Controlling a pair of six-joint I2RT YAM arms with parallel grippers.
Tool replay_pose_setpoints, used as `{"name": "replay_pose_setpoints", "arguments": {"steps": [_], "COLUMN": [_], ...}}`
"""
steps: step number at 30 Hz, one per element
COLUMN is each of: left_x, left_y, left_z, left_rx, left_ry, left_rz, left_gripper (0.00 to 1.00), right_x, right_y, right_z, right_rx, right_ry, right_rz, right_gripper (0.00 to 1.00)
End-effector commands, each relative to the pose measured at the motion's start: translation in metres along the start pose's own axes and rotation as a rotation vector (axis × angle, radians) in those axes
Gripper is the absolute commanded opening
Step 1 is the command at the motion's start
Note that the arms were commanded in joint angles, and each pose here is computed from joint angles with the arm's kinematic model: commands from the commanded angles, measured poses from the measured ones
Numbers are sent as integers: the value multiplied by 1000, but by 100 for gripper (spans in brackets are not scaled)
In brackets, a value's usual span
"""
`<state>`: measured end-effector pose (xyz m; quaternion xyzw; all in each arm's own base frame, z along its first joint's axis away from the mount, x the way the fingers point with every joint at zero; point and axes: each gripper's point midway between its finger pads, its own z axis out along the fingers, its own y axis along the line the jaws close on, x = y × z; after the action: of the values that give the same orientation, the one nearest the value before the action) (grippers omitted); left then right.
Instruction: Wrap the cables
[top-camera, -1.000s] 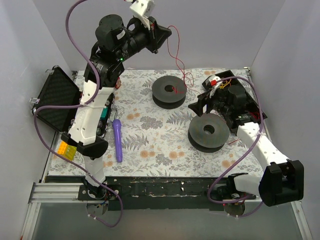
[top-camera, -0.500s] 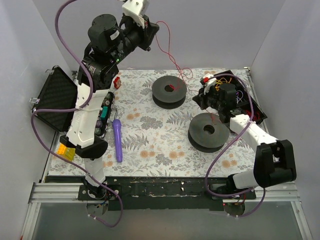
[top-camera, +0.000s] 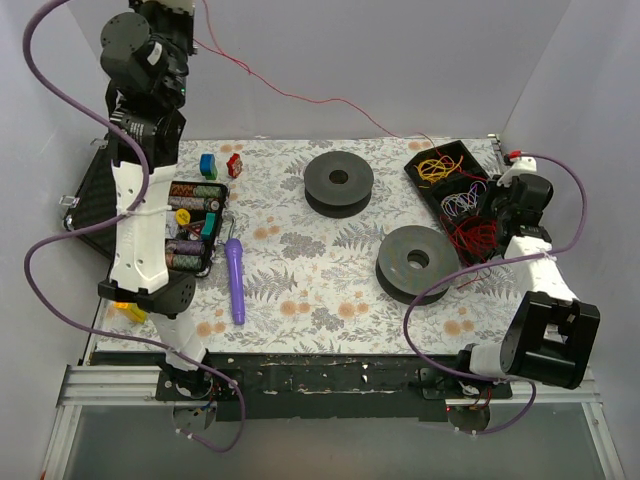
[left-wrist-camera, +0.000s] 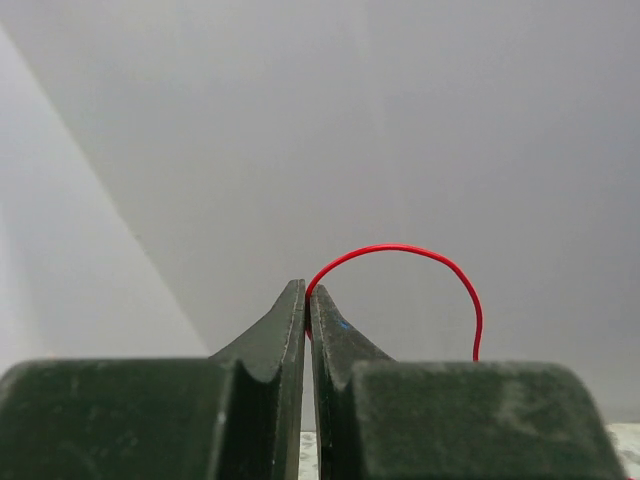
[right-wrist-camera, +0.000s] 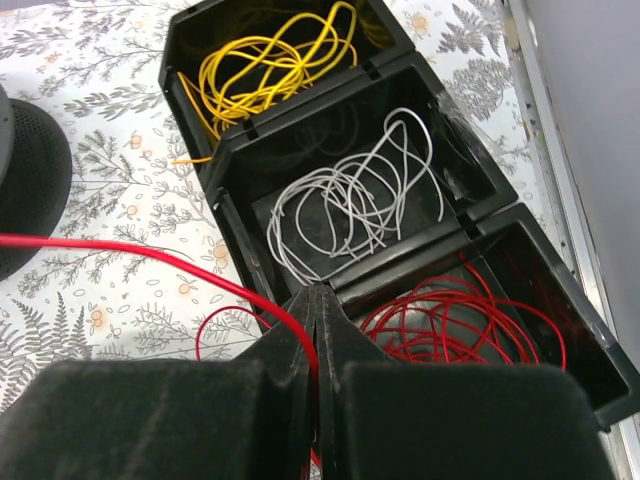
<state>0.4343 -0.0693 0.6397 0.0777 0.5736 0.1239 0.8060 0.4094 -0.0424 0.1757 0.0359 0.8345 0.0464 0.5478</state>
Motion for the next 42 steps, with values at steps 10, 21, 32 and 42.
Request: {"name": "replay_pose_setpoints", "arguments": {"steps": [10, 21, 32, 42], "left_x": [20, 78, 107, 104], "left_y": [120, 62, 42, 42], "left_z": [-3, 2, -15, -42], "left_rx": [-242, 6, 76, 86], "left_ry": [7, 150, 245, 285], "left_rz": [81, -24, -100, -114], "left_gripper": [0, 0, 0, 0], "right_x": [-93, -270, -279, -163], "right_y": [-5, 28, 129, 350], "right_z": [-33, -166, -220, -155], "right_rx": [-12, -1, -477, -943], "right_ry": [-183, -724, -839, -428], "right_rz": [58, -127, -175, -349], "right_gripper": [1, 1, 1, 1]}}
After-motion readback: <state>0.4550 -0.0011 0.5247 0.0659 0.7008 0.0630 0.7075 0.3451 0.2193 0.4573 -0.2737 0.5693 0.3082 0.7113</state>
